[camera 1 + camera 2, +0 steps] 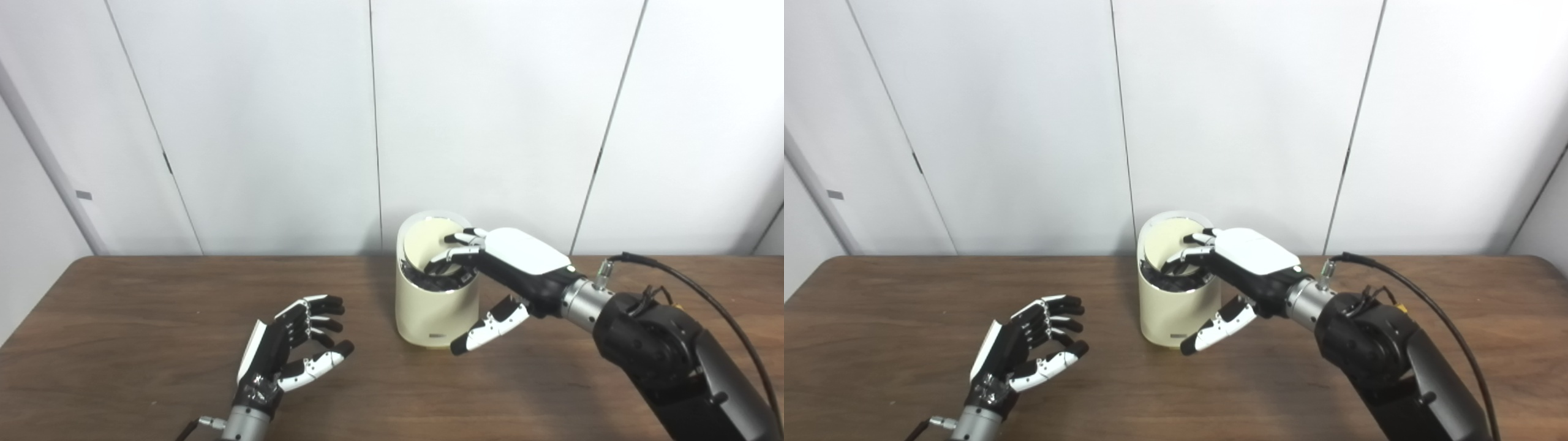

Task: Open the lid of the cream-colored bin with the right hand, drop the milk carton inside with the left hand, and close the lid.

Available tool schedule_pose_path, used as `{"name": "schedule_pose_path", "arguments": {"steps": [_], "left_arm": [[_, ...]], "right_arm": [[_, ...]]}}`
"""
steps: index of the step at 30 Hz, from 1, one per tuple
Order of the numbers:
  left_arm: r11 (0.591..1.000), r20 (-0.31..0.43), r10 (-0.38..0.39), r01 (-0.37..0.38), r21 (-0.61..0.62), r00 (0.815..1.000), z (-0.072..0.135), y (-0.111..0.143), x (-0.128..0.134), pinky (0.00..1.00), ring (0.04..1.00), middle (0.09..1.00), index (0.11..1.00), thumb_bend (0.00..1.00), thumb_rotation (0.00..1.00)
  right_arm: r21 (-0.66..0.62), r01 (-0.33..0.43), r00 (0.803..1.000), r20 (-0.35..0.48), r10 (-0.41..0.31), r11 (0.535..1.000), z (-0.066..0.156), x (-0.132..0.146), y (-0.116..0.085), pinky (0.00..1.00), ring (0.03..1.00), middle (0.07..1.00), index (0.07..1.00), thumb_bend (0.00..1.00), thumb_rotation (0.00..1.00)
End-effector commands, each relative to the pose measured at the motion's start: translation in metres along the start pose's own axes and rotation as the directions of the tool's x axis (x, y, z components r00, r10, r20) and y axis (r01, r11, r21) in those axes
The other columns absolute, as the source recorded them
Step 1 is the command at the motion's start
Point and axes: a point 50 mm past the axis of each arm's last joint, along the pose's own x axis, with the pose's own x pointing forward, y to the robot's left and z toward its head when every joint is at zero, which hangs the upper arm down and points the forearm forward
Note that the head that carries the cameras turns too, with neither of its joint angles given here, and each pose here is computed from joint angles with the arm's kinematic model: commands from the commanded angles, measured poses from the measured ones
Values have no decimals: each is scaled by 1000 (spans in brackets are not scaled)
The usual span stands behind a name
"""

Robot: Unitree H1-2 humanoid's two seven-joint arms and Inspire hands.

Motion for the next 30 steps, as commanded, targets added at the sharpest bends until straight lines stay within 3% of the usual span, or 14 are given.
{"name": "schedule_pose_path", "arguments": {"steps": [1,12,19,30], "left_arm": [[1000,37,13,-13,-11,999,7,-1,2,498,614,699,722,674,187],[1000,38,12,-11,-13,999,8,0,1,498,616,700,723,663,178],[1000,33,13,-13,-14,999,10,0,0,500,621,701,722,670,187],[1000,26,9,-9,-15,1000,10,1,-3,502,623,703,719,665,177]], "right_arm": [[-84,2,1000,28,0,996,2,2,-13,999,958,775,805,743,505],[-157,-158,987,-52,152,975,4,4,-4,1000,1000,825,831,786,585],[-146,-197,979,-90,185,969,3,2,-3,995,1000,819,834,801,592],[-98,-346,925,-200,323,933,1,3,8,1000,1000,901,907,791,669]]}}
